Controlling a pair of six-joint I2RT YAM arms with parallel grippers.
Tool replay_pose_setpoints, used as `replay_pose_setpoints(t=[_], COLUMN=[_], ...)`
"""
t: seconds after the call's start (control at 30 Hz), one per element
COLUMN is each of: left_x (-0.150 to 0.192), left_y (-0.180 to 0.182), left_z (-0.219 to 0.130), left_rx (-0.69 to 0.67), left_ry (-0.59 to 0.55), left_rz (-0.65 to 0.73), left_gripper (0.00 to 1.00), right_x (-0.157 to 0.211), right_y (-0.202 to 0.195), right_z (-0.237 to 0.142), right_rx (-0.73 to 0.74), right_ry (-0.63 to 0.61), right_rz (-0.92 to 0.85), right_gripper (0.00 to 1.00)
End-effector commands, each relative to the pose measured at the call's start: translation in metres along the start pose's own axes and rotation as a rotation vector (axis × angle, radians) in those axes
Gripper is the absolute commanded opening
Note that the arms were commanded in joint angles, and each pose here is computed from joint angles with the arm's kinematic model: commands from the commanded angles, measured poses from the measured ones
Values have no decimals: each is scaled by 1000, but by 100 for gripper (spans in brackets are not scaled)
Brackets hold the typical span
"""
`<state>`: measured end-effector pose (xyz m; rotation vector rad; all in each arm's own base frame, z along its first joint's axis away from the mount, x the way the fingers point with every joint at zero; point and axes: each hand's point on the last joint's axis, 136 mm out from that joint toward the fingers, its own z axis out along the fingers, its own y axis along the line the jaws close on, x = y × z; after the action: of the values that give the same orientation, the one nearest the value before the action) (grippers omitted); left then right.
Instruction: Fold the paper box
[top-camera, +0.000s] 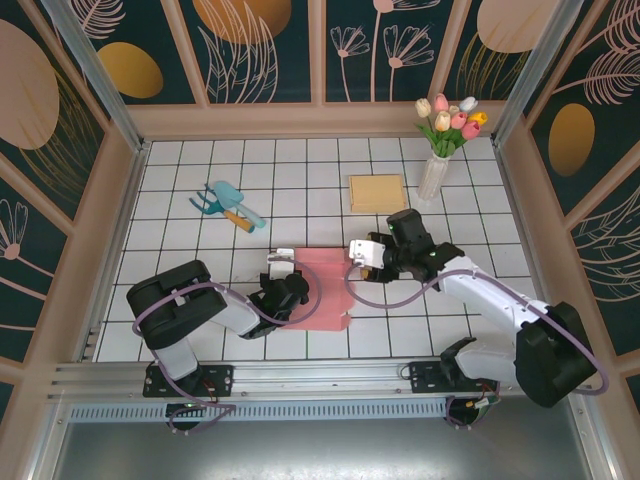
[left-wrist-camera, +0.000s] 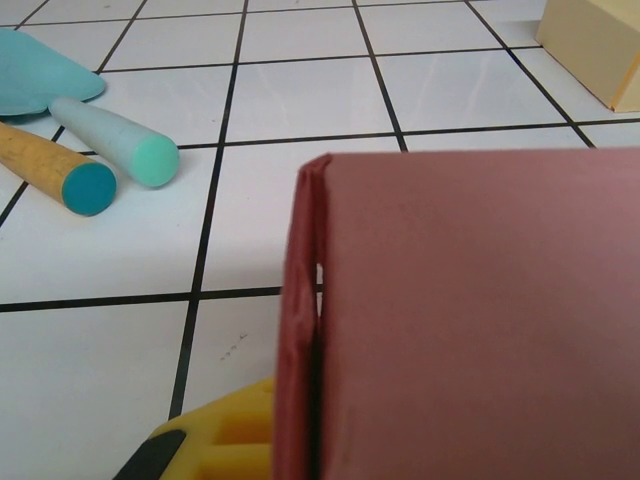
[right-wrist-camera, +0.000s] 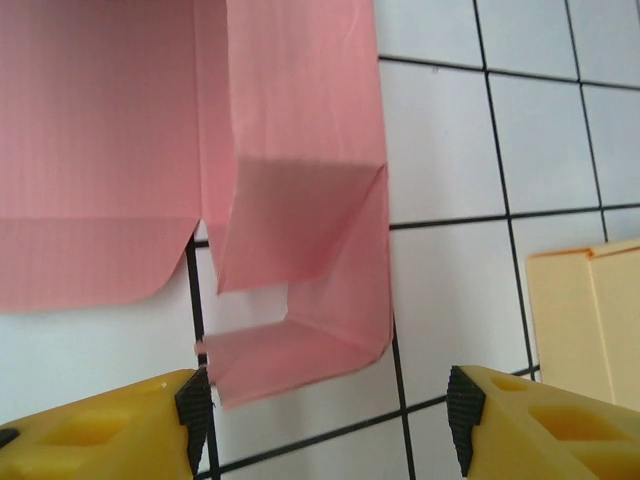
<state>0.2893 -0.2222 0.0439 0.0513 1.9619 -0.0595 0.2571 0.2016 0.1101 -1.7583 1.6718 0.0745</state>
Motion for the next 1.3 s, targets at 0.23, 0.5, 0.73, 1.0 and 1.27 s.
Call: replay_pose_setpoints(t=[0.23,0.5,0.73,1.0,1.27], left_x=[-1,1,2,1,2], left_y=[-5,-5,-6,-6,-5], left_z=[-1,1,2,1,2], left_rx=[13,11,12,13,7], left_ry=[-2,0,1,-1,0], left_rz=[13,20,19,15,16], left_gripper=[1,1,1,1,1], right_x=[31,13,9,-4,-4], right_y=[-3,7,13,13,14], right_z=[10,29,38,41,46], right_rx=[21,-41,-52,-36,-43], right_ry=[55,-49,-74,-133,-135], right_rz=[17,47,57,57,87], right_gripper=[66,65,65,64,61])
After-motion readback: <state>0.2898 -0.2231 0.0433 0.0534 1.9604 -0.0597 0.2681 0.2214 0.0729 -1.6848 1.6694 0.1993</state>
